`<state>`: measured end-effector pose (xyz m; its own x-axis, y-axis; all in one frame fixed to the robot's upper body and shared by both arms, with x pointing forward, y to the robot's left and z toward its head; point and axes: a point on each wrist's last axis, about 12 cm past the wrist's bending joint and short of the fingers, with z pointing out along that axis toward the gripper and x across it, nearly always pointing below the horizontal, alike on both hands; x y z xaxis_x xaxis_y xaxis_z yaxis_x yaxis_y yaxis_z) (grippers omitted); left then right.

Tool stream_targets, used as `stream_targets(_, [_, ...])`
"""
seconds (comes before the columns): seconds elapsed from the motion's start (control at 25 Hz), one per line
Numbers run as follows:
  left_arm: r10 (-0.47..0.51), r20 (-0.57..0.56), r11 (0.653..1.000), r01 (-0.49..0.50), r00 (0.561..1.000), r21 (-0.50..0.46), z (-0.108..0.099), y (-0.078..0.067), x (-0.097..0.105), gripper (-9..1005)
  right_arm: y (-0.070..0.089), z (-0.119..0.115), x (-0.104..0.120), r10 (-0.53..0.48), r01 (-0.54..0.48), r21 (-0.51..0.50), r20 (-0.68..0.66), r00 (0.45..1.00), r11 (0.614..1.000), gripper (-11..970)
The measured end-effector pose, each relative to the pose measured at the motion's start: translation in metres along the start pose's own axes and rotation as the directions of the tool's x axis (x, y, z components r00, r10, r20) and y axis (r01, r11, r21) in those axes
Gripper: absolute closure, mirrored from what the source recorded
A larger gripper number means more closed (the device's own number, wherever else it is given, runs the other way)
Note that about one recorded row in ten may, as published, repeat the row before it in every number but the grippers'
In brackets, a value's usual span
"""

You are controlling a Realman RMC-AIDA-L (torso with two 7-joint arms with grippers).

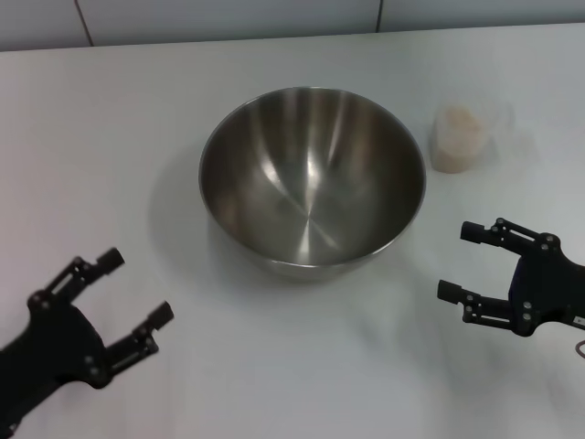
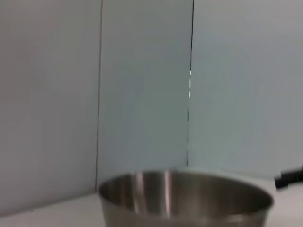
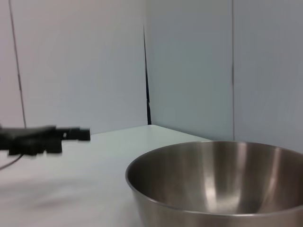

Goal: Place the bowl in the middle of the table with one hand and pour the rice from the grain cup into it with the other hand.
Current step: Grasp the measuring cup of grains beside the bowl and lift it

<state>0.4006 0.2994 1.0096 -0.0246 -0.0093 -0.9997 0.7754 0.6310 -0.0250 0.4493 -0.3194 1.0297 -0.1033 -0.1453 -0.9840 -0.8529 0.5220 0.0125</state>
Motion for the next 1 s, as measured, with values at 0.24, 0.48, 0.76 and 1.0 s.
stream_targets(0.24, [0.018, -0.069, 1.000, -0.017, 0.997, 0.021, 0.001, -0.007, 0.011, 128, 0.002, -0.001, 0.002, 0.004, -0.004, 0.007, 0.002, 1.000, 1.000, 166])
stream_targets(0.48, [0.018, -0.064, 1.000, -0.017, 0.998, 0.023, 0.001, -0.008, 0.011, 128, 0.004, -0.001, 0.002, 0.009, -0.009, 0.007, 0.004, 1.000, 1.000, 169])
stream_targets(0.76, [0.015, -0.059, 1.000, -0.014, 0.998, 0.021, 0.002, -0.007, 0.010, 128, 0.013, -0.002, 0.009, 0.042, -0.049, 0.094, 0.075, 0.996, 0.994, 172])
stream_targets(1.0, [0.016, -0.055, 1.000, -0.015, 0.998, 0.019, 0.003, -0.006, 0.009, 128, 0.041, -0.005, 0.028, -0.101, -0.029, 0.520, 0.220, 0.970, 0.854, 175])
